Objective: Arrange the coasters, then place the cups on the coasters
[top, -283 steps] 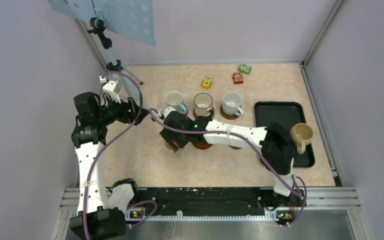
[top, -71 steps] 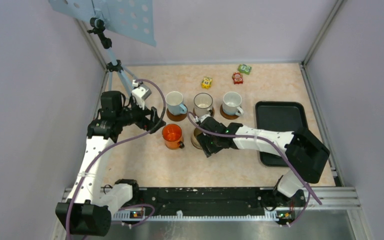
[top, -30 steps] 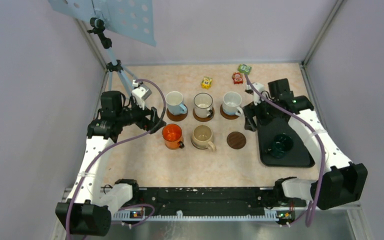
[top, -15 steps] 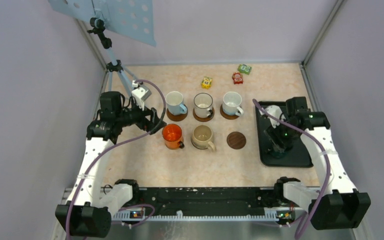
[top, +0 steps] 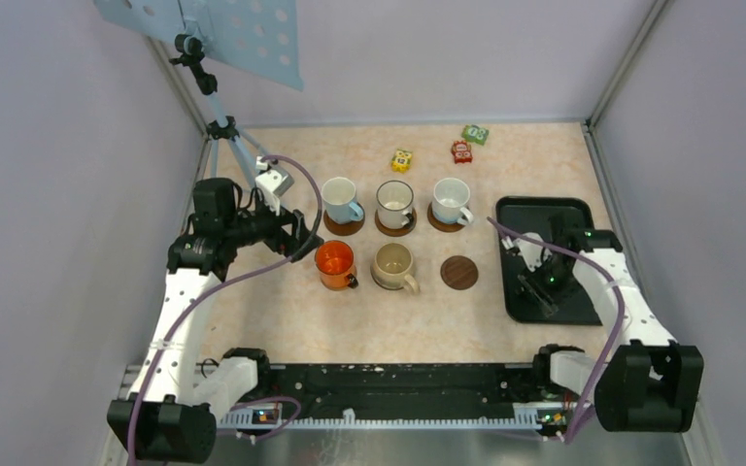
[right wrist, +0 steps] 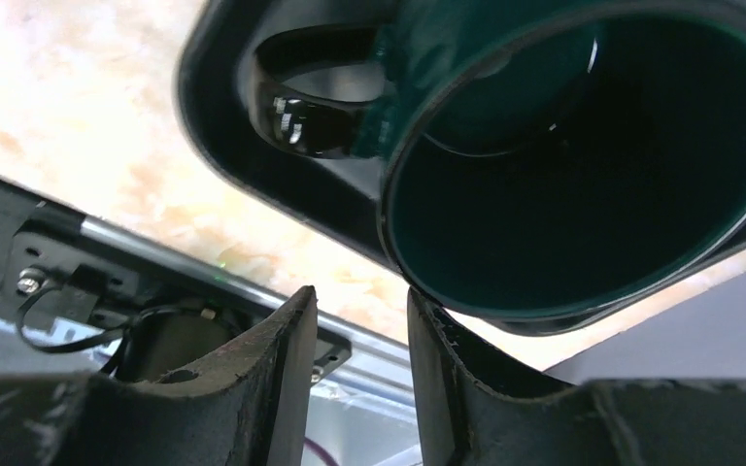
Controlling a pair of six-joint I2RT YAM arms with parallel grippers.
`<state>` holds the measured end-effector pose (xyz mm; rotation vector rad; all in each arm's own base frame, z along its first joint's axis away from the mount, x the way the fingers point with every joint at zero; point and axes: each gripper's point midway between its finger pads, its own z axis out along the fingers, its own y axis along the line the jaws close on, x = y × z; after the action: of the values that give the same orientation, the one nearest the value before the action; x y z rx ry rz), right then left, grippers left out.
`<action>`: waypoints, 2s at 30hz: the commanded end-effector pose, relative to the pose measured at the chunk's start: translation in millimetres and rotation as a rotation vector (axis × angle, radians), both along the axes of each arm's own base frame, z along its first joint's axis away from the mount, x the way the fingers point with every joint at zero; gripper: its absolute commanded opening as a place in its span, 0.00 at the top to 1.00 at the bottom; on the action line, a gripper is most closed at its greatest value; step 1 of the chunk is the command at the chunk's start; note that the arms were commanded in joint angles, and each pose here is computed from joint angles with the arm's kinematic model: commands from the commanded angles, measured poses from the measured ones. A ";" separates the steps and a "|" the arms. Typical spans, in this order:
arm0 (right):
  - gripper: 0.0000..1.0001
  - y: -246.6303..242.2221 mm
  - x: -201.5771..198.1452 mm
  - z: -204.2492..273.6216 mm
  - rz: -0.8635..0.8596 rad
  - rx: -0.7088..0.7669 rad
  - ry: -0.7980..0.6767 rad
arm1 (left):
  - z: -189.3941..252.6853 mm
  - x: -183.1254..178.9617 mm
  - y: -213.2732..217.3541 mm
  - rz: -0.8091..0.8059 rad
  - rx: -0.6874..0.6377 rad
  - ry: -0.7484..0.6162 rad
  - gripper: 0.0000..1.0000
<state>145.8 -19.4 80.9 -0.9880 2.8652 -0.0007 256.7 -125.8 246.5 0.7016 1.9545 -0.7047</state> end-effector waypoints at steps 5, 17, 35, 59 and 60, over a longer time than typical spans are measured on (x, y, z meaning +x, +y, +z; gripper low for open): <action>0.62 -38.7 72.1 0.0 -0.051 -0.055 -0.189 | 9.6 0.9 -0.5 -0.013 -0.002 -0.055 0.01; 0.60 -72.2 203.6 37.8 -0.159 -0.021 -0.447 | 7.9 6.1 -0.1 -0.004 -0.003 -0.046 0.01; 0.21 -26.3 157.9 64.4 -0.233 0.261 -0.389 | 6.3 2.5 -1.8 -0.015 -0.012 -0.049 0.01; 0.51 -33.9 192.7 -25.7 -0.234 0.223 -0.406 | 0.7 4.0 -0.9 -0.007 -0.009 -0.035 0.01; 0.53 -34.0 194.6 -24.6 -0.231 0.223 -0.417 | 0.2 4.0 -0.9 -0.006 -0.009 -0.034 0.01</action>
<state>315.2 -49.5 49.7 -0.5397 2.6062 0.1390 257.3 -125.2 242.8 0.7018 1.9541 -0.6990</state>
